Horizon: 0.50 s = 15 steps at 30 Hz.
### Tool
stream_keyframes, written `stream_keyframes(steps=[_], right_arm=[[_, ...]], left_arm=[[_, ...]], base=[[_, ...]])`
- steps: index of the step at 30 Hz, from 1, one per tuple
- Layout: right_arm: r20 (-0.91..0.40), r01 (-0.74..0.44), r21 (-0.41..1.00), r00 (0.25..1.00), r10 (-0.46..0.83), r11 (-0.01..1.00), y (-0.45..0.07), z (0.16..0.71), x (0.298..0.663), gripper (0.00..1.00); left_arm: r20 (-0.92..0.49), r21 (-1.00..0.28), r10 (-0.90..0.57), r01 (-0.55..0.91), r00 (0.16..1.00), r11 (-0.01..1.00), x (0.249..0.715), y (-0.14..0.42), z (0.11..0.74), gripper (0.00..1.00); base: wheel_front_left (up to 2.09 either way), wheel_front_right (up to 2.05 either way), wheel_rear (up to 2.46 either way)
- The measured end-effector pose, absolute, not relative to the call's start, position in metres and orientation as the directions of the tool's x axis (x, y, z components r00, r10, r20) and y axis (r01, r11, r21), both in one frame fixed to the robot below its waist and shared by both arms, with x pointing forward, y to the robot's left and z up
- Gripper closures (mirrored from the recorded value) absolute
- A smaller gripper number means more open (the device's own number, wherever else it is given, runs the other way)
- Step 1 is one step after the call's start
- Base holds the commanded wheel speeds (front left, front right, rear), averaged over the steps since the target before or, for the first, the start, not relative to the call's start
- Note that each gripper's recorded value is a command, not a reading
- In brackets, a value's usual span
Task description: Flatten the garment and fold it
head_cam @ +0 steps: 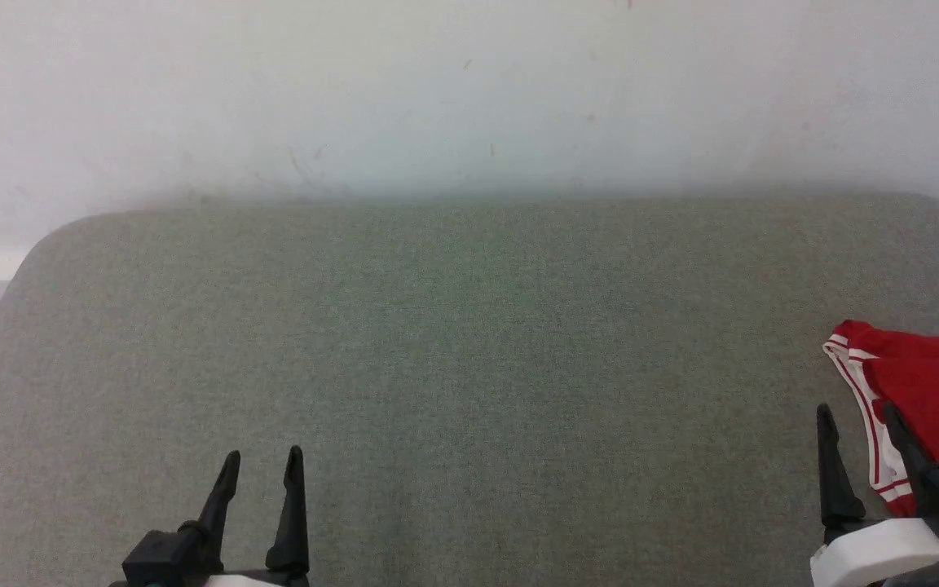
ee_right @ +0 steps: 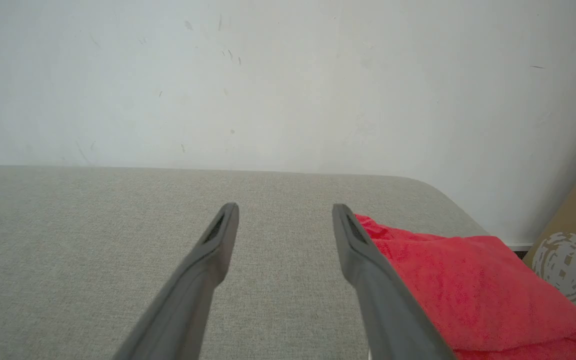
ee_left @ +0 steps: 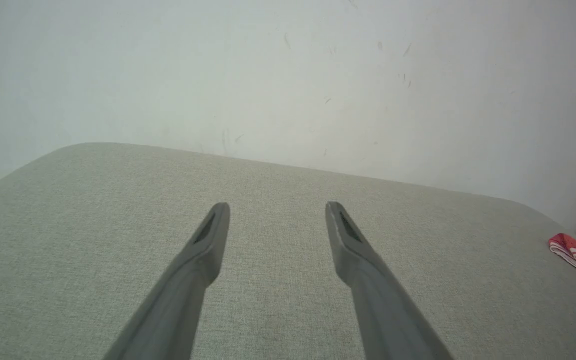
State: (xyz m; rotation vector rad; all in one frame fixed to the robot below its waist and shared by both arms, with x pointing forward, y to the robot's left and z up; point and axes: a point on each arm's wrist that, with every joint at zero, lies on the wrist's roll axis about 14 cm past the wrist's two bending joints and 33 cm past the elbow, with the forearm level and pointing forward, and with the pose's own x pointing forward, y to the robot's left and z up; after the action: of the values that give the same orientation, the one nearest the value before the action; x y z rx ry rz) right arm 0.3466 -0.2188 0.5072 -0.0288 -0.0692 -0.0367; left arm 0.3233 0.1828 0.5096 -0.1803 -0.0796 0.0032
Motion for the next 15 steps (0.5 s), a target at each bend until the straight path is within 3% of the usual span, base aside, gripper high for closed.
stream_keyframes(steps=[1,15], right_arm=[[0.066,0.038,-0.028,0.997,-0.036,0.999,-0.2188,0.506,0.3466,1.0],[0.055,0.033,-0.029,0.998,-0.032,0.999,-0.2176,0.5047,0.3472,1.0]], left_arm=[[0.077,-0.175,0.006,0.007,0.997,0.985,0.3236,0.1822,0.5089,1.0],[0.064,-0.165,0.002,0.009,0.998,0.986,0.3245,0.1814,0.507,1.0]], base=[[0.0,0.0,0.0],[0.0,0.0,0.0]])
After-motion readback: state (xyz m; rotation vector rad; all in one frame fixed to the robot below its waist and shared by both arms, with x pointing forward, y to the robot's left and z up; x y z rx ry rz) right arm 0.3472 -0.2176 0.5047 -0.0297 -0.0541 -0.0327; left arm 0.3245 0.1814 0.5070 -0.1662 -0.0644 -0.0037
